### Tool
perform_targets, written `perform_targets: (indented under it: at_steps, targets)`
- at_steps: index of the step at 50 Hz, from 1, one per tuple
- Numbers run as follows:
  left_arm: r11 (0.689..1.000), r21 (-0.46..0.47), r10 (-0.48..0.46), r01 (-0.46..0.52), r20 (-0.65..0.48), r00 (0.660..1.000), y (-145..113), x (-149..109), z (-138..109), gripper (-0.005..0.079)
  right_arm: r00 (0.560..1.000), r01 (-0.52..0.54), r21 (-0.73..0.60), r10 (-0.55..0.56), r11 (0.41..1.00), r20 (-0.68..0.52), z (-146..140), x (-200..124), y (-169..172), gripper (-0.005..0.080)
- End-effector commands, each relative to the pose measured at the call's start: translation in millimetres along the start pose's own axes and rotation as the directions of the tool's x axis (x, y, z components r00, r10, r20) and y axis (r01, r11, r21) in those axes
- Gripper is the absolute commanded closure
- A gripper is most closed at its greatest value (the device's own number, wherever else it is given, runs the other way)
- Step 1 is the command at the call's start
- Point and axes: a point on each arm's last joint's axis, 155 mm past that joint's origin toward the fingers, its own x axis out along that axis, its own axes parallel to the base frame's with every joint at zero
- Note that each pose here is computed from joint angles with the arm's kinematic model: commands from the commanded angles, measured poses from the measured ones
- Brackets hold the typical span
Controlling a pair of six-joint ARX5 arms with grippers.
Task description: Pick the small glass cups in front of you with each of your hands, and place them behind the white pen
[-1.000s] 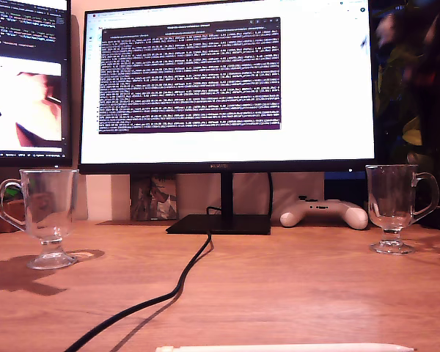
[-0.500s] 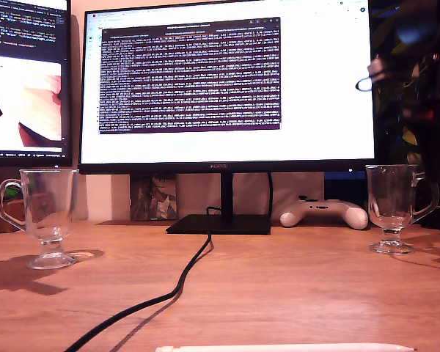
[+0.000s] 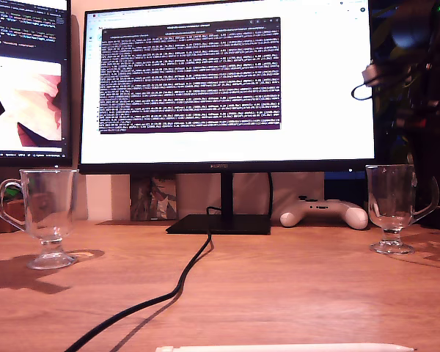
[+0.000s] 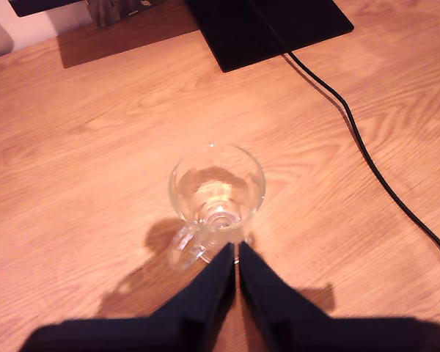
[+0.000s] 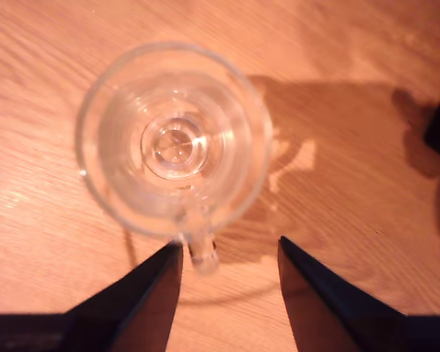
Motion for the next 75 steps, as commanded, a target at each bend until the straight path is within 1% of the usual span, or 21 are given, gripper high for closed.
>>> perform_targets:
  at_steps: [1, 4, 6, 12, 13, 16, 21, 26, 31, 34, 35, 37, 38, 40, 45, 47, 51, 53, 56, 62, 75]
  targets:
    - [1.0, 0.006, 0.003, -0.003, 0.008, 1.0, 1.8, 0.4, 4.8, 0.0761, 1.0, -0.012, -0.015, 0.011, 1.0, -0.012, 3.3, 7.7, 4.4, 0.0384]
    - [1.0, 0.006, 0.007, -0.007, 0.007, 1.0, 2.5, 0.4, 4.5, 0.0761, 1.0, -0.013, -0.016, 0.013, 1.0, -0.015, 3.6, 10.2, 4.9, 0.0408]
    - [1.0, 0.006, 0.015, -0.015, 0.005, 1.0, 3.9, 0.4, 4.1, 0.0761, 1.0, -0.014, -0.019, 0.014, 1.0, -0.014, 4.4, 10.8, 6.0, 0.0465]
    - [0.999, 0.007, 0.046, -0.046, 0.002, 0.999, 9.8, 0.2, 3.8, 0.0761, 1.0, -0.014, -0.023, 0.014, 1.0, -0.001, 8.2, 10.8, 7.3, 0.0778]
    - [0.999, 0.009, 0.051, -0.051, 0.004, 0.999, 10.7, 0.1, 4.3, 0.0761, 1.0, -0.014, -0.027, 0.014, 1.0, 0.003, 9.5, 10.7, 8.0, 0.0759]
    - [0.998, 0.017, 0.066, -0.066, 0.0, 0.998, 13.5, 0.1, 3.6, 0.0761, 1.0, -0.014, -0.035, 0.014, 0.999, 0.012, 13.1, 10.5, 10.6, 0.0765]
    - [0.994, 0.064, 0.092, -0.09, -0.03, 0.995, 18.6, 1.2, -2.6, 0.0745, 1.0, -0.012, -0.044, 0.013, 0.999, 0.028, 18.3, 10.2, 13.3, 0.0765]
    - [0.991, 0.095, 0.106, -0.097, -0.093, 0.99, 21.9, 3.1, -15.2, 0.0676, 0.998, -0.016, -0.044, 0.018, 0.999, 0.053, 24.1, 10.0, 13.9, 0.0765]
    - [0.99, 0.111, 0.101, -0.082, -0.174, 0.98, 22.4, 4.6, -28.7, 0.0604, 0.998, -0.015, -0.044, 0.017, 0.999, 0.058, 25.4, 9.9, 13.5, 0.0765]
    - [0.991, 0.111, 0.096, -0.074, -0.214, 0.972, 23.3, 6.0, -33.1, 0.0591, 0.998, -0.012, -0.043, 0.015, 0.999, 0.066, 27.2, 9.8, 12.8, 0.0765]
    - [0.989, 0.133, 0.092, -0.063, -0.228, 0.969, 23.2, 6.8, -34.5, 0.0591, 0.998, -0.011, -0.043, 0.014, 0.999, 0.068, 27.9, 9.8, 12.5, 0.0765]
    - [0.99, 0.129, 0.086, -0.055, -0.246, 0.965, 23.5, 8.1, -34.6, 0.059, 0.997, -0.009, -0.043, 0.012, 0.999, 0.072, 28.8, 9.7, 12.1, 0.0765]
    - [0.988, 0.147, 0.082, -0.045, -0.257, 0.963, 23.8, 8.7, -34.5, 0.059, 0.997, -0.009, -0.043, 0.012, 0.999, 0.073, 29.1, 9.7, 12.1, 0.0765]
    - [0.99, 0.139, 0.072, -0.033, -0.288, 0.955, 23.6, 9.5, -36.0, 0.0584, 0.997, -0.01, -0.043, 0.013, 0.999, 0.074, 29.2, 9.7, 12.3, 0.0765]
    - [0.991, 0.133, 0.055, -0.005, -0.375, 0.925, 26.2, 11.7, -39.5, 0.0473, 0.996, -0.033, -0.044, 0.037, 0.998, 0.085, 31.4, 9.4, 16.6, 0.0765]
    - [0.987, 0.162, 0.054, 0.013, -0.399, 0.915, 28.7, 12.7, -39.2, 0.045, 0.995, -0.037, -0.044, 0.041, 0.998, 0.089, 32.3, 9.3, 17.3, 0.0765]
    - [0.983, 0.181, 0.048, 0.032, -0.423, 0.905, 31.8, 16.9, -35.4, 0.0449, 0.995, -0.038, -0.044, 0.041, 0.998, 0.09, 32.6, 9.2, 17.3, 0.0765]
    - [0.974, 0.22, 0.046, 0.054, -0.429, 0.902, 33.1, 18.5, -33.1, 0.0449, 0.995, -0.037, -0.043, 0.041, 0.998, 0.091, 32.7, 9.2, 17.3, 0.0765]
    - [0.967, 0.246, 0.044, 0.072, -0.436, 0.899, 35.5, 22.8, -29.2, 0.0449, 0.995, -0.037, -0.043, 0.04, 0.998, 0.093, 33.3, 9.2, 17.1, 0.0765]
    - [0.964, 0.248, 0.03, 0.095, -0.457, 0.889, 38.2, 30.8, -24.6, 0.045, 0.994, -0.045, -0.043, 0.05, 0.998, 0.102, 35.1, 8.9, 18.5, 0.0765]
    - [0.958, 0.226, -0.033, 0.179, -0.532, 0.846, 36.1, 51.8, -39.2, 0.0447, 0.991, -0.053, -0.044, 0.057, 0.998, 0.117, 38.6, 8.5, 19.7, 0.0765]
